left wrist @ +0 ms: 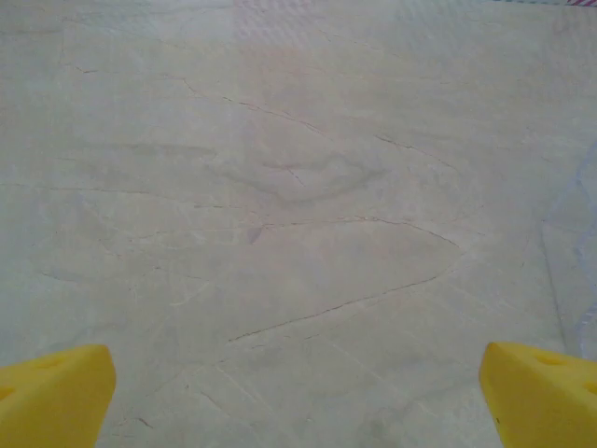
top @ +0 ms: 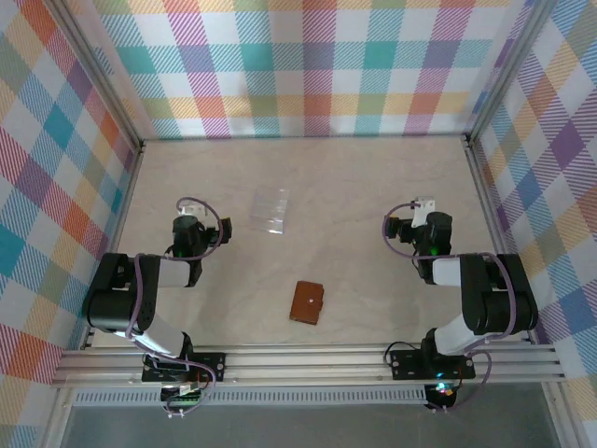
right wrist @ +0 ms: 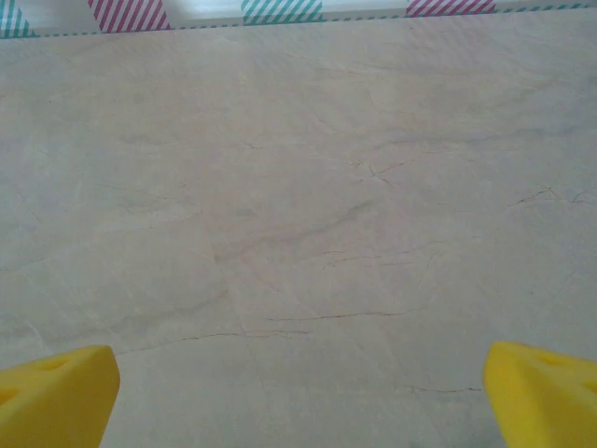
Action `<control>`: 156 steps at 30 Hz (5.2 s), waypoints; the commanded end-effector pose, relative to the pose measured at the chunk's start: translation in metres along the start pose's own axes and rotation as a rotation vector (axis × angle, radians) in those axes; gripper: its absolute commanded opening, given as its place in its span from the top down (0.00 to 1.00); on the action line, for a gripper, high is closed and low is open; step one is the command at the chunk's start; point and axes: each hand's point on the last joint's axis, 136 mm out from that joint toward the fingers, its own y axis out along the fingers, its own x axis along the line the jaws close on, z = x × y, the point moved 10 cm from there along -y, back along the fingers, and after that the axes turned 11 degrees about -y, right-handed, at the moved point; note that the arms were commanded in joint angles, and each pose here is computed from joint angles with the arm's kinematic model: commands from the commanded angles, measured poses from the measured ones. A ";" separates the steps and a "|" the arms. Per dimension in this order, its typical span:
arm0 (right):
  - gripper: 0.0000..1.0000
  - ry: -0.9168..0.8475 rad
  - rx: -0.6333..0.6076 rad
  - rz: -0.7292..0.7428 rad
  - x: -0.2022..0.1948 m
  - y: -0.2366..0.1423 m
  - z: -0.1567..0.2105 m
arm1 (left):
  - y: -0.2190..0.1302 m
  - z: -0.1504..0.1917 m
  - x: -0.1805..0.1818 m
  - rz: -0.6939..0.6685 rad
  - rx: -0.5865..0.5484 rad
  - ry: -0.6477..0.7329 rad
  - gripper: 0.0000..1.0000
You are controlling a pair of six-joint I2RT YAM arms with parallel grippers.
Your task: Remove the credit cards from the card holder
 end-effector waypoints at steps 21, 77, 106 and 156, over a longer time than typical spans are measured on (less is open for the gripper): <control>0.00 0.008 -0.037 -0.006 -0.002 0.001 -0.005 | 0.000 -0.004 -0.001 0.013 -0.024 0.005 0.00; 0.29 0.187 0.600 -0.470 0.141 0.046 -0.132 | 0.100 -0.083 -0.129 0.084 0.799 -0.026 0.67; 0.27 0.092 0.580 -0.350 0.131 0.031 -0.140 | 0.054 -0.047 -0.163 -0.083 0.798 -0.081 0.96; 0.37 0.480 1.171 -0.693 0.224 -0.087 -0.007 | -0.095 0.064 -0.172 0.459 1.124 -0.411 0.66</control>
